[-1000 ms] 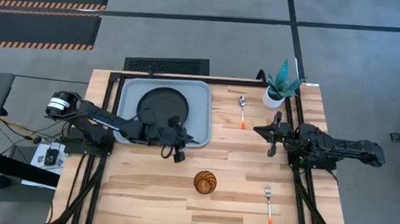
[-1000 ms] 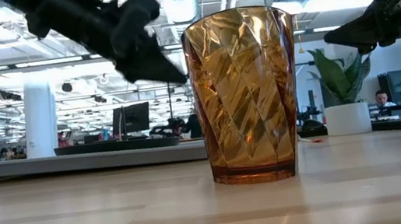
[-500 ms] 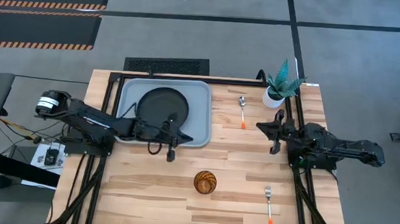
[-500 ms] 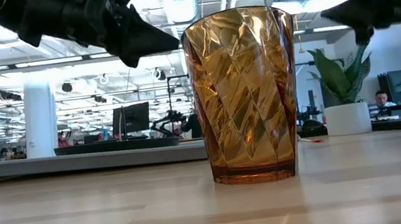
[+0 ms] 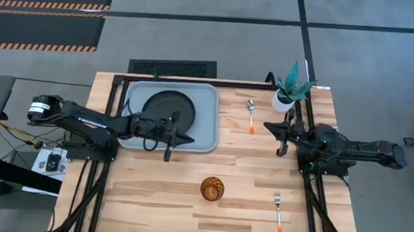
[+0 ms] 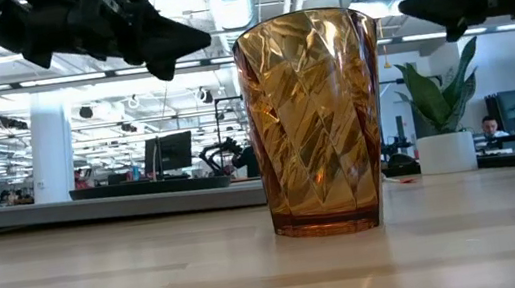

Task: Pick and place plate/cup/fork/spoon on tray
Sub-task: Put the brown glass on the gray serving tray to the top left of the black plate

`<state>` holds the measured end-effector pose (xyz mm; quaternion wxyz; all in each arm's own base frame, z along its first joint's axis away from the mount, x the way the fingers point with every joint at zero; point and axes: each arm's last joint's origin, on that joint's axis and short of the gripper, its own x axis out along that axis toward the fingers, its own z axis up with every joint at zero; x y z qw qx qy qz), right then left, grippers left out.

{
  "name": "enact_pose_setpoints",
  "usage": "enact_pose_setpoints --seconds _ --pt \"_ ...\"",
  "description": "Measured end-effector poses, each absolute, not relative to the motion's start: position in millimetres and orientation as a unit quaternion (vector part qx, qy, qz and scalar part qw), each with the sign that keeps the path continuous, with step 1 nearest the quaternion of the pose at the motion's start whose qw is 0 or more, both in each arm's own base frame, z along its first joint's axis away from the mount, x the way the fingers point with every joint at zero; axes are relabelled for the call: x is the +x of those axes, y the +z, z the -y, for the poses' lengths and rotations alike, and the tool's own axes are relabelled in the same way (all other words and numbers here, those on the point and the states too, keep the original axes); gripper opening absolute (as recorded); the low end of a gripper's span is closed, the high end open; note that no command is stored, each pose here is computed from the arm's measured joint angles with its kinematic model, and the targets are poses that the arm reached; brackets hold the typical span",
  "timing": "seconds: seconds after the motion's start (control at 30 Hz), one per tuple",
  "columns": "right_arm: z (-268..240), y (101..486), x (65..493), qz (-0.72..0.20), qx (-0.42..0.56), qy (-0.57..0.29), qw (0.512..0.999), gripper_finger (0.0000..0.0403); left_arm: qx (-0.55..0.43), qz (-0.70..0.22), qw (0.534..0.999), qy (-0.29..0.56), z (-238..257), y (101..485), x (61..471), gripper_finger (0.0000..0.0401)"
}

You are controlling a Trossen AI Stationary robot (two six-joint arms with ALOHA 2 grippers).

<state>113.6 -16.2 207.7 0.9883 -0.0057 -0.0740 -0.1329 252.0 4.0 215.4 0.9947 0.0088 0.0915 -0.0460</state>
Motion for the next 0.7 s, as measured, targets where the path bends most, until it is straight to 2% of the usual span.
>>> enact_pose_setpoints --seconds 0.27,0.7 --pt "18 205 139 -0.012 -0.013 -0.126 0.992 0.0006 0.043 -0.09 0.989 -0.109 26 218 253 0.0" --pt "19 195 156 -0.036 -0.023 -0.109 0.993 0.001 0.073 -0.185 0.969 -0.144 89 215 294 0.0011"
